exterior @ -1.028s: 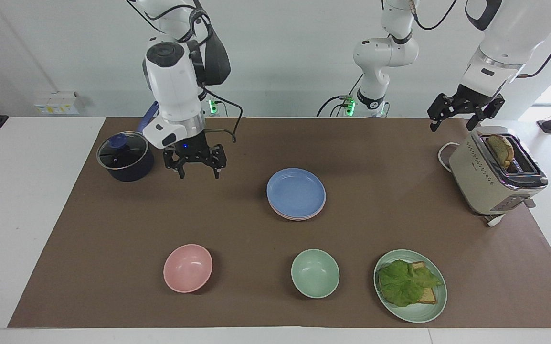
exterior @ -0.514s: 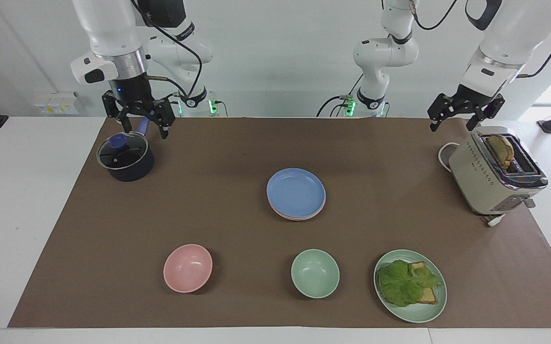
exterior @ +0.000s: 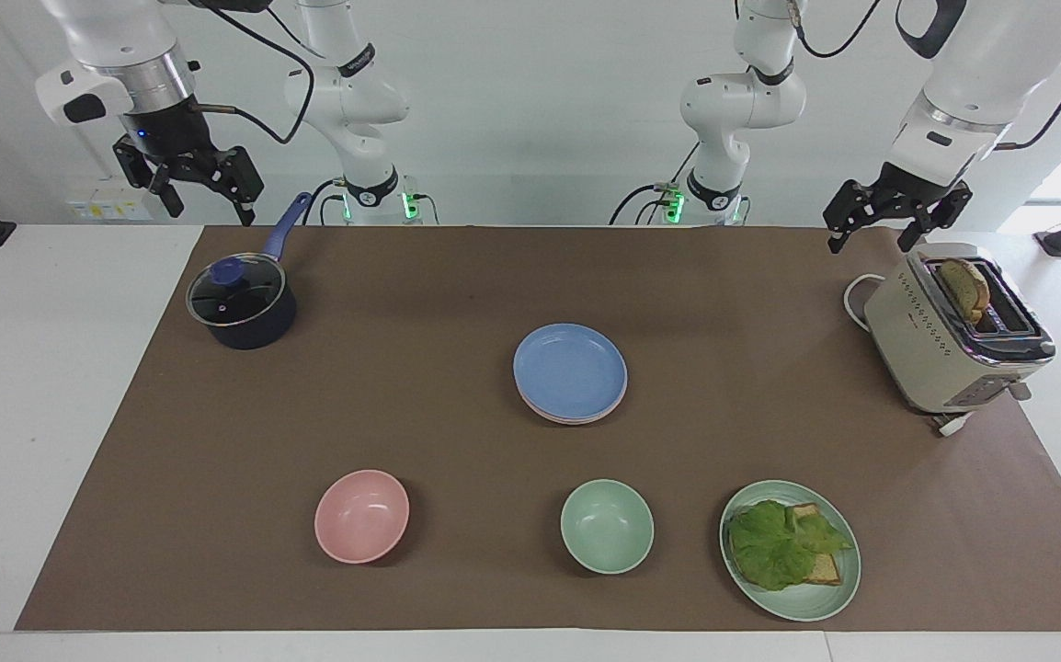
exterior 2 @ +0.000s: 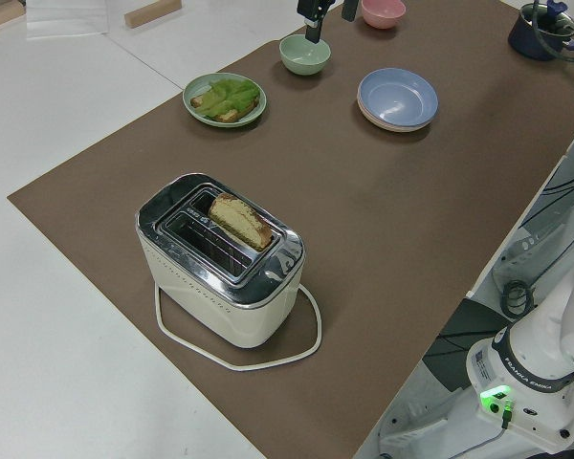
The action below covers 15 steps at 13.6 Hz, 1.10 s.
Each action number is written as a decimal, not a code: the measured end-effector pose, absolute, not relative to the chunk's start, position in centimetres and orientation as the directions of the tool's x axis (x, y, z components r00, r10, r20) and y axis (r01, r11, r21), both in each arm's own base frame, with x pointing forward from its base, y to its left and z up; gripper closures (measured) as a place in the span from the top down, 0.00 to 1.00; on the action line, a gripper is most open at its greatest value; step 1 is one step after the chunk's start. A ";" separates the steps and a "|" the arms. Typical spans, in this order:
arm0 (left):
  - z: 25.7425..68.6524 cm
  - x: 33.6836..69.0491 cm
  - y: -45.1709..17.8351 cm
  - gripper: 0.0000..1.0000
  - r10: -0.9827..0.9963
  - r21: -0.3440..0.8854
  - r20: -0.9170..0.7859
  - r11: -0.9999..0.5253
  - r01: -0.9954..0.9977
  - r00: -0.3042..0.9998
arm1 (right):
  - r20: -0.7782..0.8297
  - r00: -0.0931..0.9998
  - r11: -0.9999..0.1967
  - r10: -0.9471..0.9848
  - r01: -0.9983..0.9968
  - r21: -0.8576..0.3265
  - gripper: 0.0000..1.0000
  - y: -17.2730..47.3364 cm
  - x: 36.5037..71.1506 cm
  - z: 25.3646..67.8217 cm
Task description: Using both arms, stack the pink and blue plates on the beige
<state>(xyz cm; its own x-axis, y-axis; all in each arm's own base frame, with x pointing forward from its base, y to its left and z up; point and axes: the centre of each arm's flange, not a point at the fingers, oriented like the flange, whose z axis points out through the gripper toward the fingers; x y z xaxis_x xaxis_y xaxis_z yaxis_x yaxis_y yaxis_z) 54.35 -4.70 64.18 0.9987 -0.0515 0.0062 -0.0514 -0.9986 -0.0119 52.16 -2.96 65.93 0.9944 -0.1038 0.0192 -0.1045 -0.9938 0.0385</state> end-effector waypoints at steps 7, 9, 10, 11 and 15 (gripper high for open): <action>64.2 54.4 -4.7 1.00 -0.051 -0.012 0.006 -0.999 -0.051 0.999 | 0.008 0.995 -0.994 -0.101 -0.102 0.030 1.00 -2.9 52.2 65.4; 64.2 54.4 -4.7 1.00 -0.051 -0.012 0.006 -0.999 -0.051 0.999 | 0.006 0.994 -0.994 -0.111 -0.111 0.011 1.00 -3.3 52.2 65.4; 64.2 54.4 -4.7 1.00 -0.051 -0.012 0.006 -0.999 -0.051 0.999 | 0.005 0.993 -0.993 -0.115 -0.115 0.005 1.00 -3.5 52.2 65.3; 64.2 54.4 -4.7 1.00 -0.051 -0.012 0.006 -0.999 -0.051 0.999 | 0.004 0.993 -0.993 -0.117 -0.117 0.003 1.00 -3.6 52.1 65.3; 64.2 54.4 -4.7 1.00 -0.051 -0.012 0.006 -0.999 -0.051 0.999 | -0.015 0.994 -0.994 -0.108 -0.108 0.002 1.00 -3.1 52.0 65.1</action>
